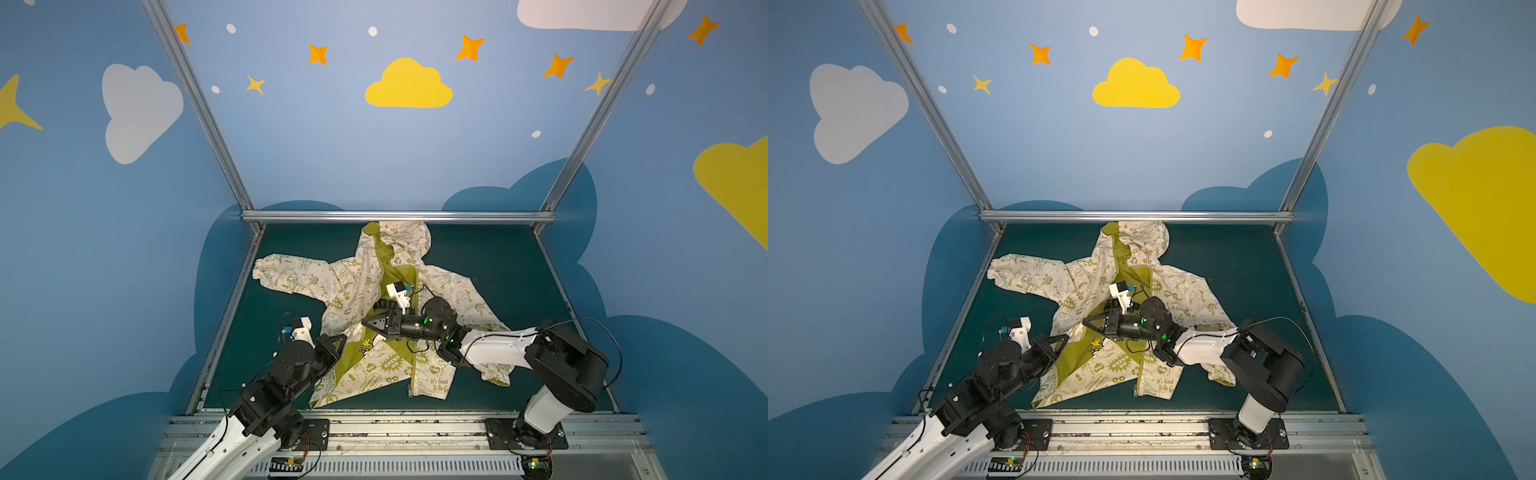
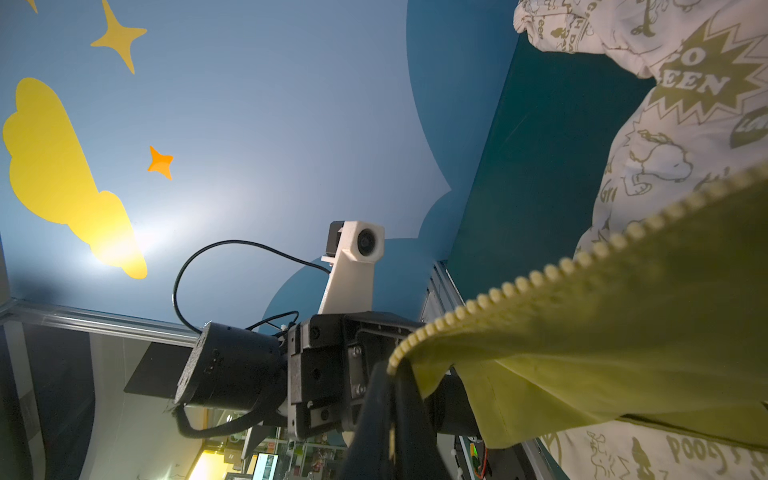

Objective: Zip up the jacket

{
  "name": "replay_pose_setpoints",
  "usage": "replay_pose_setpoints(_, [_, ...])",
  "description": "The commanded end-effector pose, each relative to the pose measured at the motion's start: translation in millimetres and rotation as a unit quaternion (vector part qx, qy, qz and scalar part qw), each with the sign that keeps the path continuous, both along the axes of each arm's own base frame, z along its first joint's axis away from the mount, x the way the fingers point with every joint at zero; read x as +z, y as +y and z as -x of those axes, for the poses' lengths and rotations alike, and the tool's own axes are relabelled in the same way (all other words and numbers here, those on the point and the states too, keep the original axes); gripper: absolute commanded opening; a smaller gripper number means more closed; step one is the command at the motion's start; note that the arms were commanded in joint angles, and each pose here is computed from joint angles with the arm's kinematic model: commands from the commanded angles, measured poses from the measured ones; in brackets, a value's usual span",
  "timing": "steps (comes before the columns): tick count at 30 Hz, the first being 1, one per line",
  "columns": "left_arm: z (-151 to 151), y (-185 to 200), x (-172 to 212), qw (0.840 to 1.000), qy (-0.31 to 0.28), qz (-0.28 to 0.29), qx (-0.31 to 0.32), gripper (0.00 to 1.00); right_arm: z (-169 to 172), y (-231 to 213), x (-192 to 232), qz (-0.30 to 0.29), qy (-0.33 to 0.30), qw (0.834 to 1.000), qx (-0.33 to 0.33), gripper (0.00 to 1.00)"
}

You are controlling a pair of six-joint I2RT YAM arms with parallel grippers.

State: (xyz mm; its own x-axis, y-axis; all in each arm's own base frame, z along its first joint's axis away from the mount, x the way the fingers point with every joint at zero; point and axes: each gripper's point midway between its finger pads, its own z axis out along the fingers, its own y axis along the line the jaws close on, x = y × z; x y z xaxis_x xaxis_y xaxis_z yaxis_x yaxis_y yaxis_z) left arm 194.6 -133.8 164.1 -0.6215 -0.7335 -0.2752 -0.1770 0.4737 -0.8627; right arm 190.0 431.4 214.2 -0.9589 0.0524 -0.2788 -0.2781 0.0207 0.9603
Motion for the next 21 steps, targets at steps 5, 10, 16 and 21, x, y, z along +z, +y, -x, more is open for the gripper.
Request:
replay_pose_setpoints(5, [-0.3,5.6,25.9,0.999,-0.036,0.007,0.006,0.03,-3.2,15.9,19.8,-0.031,-0.015,0.999,0.02,0.0])
replay_pose_setpoints(10, [0.0,5.9,35.1,0.999,-0.047,0.014,0.006,0.03,-1.5,24.3,6.2,-0.022,-0.003,0.999,0.028,0.0])
replay_pose_setpoints(16, [-1.2,5.6,39.5,0.998,-0.053,0.02,0.008,0.03,3.4,32.2,-10.1,-0.006,0.009,0.999,0.035,0.0])
replay_pose_setpoints(21, [-1.9,3.0,42.1,0.998,-0.056,0.025,0.004,0.03,6.3,36.0,-17.1,0.0,0.014,0.999,0.04,0.0])
